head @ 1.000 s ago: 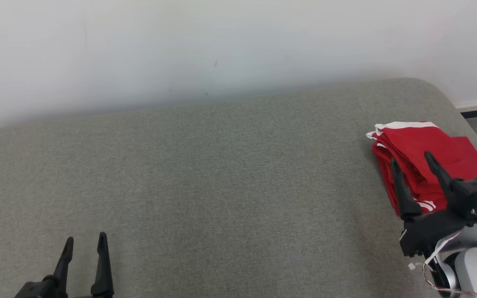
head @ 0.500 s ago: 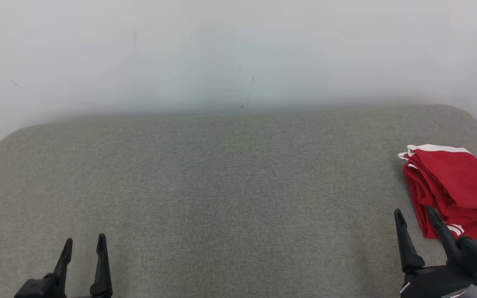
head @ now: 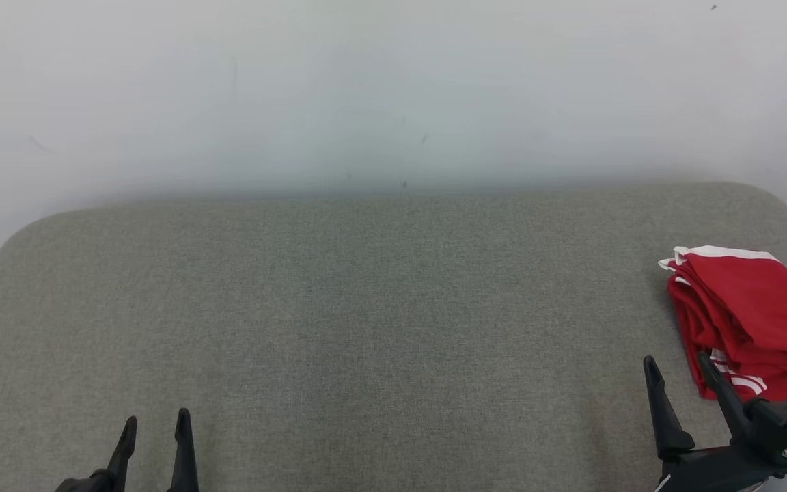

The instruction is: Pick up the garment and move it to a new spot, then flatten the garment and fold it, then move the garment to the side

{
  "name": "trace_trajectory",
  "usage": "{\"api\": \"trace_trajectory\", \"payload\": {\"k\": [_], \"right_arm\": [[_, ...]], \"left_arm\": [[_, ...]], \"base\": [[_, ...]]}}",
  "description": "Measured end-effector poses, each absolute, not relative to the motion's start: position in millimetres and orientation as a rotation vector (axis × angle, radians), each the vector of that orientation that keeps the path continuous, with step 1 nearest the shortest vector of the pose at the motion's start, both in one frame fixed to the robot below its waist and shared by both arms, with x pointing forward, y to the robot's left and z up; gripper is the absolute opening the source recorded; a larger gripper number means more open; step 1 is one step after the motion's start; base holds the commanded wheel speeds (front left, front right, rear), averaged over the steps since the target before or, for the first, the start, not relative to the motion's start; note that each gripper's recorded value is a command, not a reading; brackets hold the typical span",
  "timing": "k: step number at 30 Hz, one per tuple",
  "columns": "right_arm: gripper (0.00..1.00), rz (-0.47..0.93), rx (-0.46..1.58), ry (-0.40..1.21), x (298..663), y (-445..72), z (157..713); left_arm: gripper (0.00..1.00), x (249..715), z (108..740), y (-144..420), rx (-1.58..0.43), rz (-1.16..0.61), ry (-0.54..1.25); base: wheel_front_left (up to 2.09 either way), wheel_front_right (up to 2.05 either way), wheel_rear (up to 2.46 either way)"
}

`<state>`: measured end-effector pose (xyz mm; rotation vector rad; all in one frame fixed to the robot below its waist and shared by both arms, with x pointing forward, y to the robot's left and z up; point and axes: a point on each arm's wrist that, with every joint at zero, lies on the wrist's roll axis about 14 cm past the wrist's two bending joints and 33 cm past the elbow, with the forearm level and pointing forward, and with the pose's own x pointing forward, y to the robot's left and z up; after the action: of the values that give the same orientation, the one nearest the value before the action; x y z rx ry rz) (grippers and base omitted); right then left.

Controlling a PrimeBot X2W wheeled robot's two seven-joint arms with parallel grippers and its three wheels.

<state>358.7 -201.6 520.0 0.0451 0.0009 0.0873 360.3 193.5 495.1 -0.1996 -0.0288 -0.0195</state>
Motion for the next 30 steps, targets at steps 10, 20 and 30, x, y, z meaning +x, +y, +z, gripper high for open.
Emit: {"api": "trace_trajectory", "payload": {"k": [10, 20, 30], "right_arm": [[1.00, 0.087, 0.048, 0.010, 356, -201, 518], [1.00, 0.092, 0.043, 0.019, 356, -201, 515], [0.00, 0.099, 0.056, 0.058, 354, -196, 502]], "left_arm": [[1.00, 362, 497, 192, -0.201, -0.026, -0.036], [1.00, 364, 494, 190, -0.198, -0.035, -0.025], [0.00, 360, 484, 191, -0.206, -0.020, 0.005]], "base": [[0.00, 0.00, 0.00], [0.00, 0.00, 0.00], [0.00, 0.00, 0.00]]}}
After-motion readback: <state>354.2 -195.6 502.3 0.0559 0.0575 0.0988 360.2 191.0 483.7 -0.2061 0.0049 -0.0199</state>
